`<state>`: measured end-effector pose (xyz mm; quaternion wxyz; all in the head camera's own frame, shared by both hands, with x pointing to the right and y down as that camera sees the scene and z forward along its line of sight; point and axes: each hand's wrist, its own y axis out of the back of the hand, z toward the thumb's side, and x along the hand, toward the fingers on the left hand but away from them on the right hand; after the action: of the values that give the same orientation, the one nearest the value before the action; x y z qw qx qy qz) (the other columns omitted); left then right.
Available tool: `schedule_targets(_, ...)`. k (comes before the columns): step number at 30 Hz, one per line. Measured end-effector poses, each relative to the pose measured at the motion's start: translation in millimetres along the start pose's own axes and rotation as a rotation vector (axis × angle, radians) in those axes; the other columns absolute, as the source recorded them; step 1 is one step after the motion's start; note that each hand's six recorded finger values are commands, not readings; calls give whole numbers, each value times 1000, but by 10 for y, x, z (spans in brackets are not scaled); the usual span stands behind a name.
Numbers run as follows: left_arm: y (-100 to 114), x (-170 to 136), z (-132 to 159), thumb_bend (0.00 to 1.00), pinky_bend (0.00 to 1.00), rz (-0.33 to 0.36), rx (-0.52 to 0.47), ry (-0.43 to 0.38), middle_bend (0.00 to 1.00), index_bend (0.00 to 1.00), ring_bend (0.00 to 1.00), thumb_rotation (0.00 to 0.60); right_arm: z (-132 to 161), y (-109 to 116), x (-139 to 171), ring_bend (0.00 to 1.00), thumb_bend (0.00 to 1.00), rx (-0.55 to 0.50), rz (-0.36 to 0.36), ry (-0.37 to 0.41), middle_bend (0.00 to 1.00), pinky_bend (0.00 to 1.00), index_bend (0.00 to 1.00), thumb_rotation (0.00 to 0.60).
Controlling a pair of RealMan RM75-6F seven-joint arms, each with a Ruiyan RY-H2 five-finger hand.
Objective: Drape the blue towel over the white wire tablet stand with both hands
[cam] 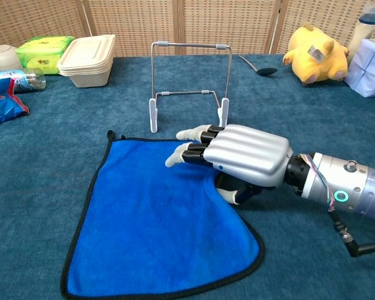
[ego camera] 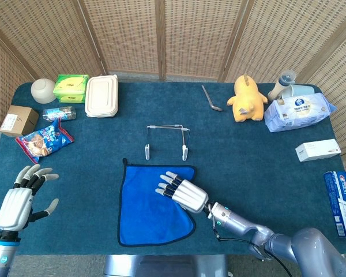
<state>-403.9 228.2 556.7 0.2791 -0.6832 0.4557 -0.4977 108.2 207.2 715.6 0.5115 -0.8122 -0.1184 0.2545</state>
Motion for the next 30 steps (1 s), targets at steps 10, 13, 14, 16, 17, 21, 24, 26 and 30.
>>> schedule_targets(10, 2, -6, -5, 410, 3, -1, 1, 1, 224, 286, 119, 600, -7, -33, 26, 61, 580, -18, -6, -18, 209, 125, 204, 600)
schedule_targets(13, 0, -4, -1, 410, 3, -1, 2, 0, 224, 286, 119, 600, -1, -33, 31, 68, 584, -27, -12, -20, 218, 125, 259, 600)
schedule_targets(14, -1, -4, 0, 409, 3, -2, 3, 0, 224, 286, 119, 600, 1, -34, 34, 71, 583, -31, -14, -21, 224, 124, 289, 600)
schedule_targets(16, -3, -3, 2, 409, 3, -3, 3, 0, 224, 286, 119, 600, 4, -33, 40, 77, 576, -38, -20, -22, 234, 124, 344, 600)
schedule_targets(17, -4, -3, 3, 410, 3, -3, 3, 0, 224, 286, 119, 600, 3, -38, 48, 81, 571, -40, -22, -22, 241, 125, 376, 600)
schedule_targets(21, -7, 1, 9, 410, 3, -4, 4, -1, 224, 286, 119, 600, 0, -56, 68, 89, 558, -42, -21, -21, 260, 125, 446, 600)
schedule_targets(24, -9, 3, 16, 409, 4, -4, 4, -3, 224, 286, 118, 600, -4, -54, 73, 90, 553, -43, -23, -20, 268, 124, 472, 600)
schedule_targets(26, -11, 4, 16, 409, 4, -4, 4, -2, 224, 286, 118, 600, -5, -52, 74, 93, 541, -43, -23, -19, 279, 125, 504, 600)
schedule_targets(30, -16, 1, 14, 410, 3, -5, 3, -1, 224, 286, 118, 600, -4, -51, 77, 103, 519, -43, -23, -14, 300, 125, 581, 600)
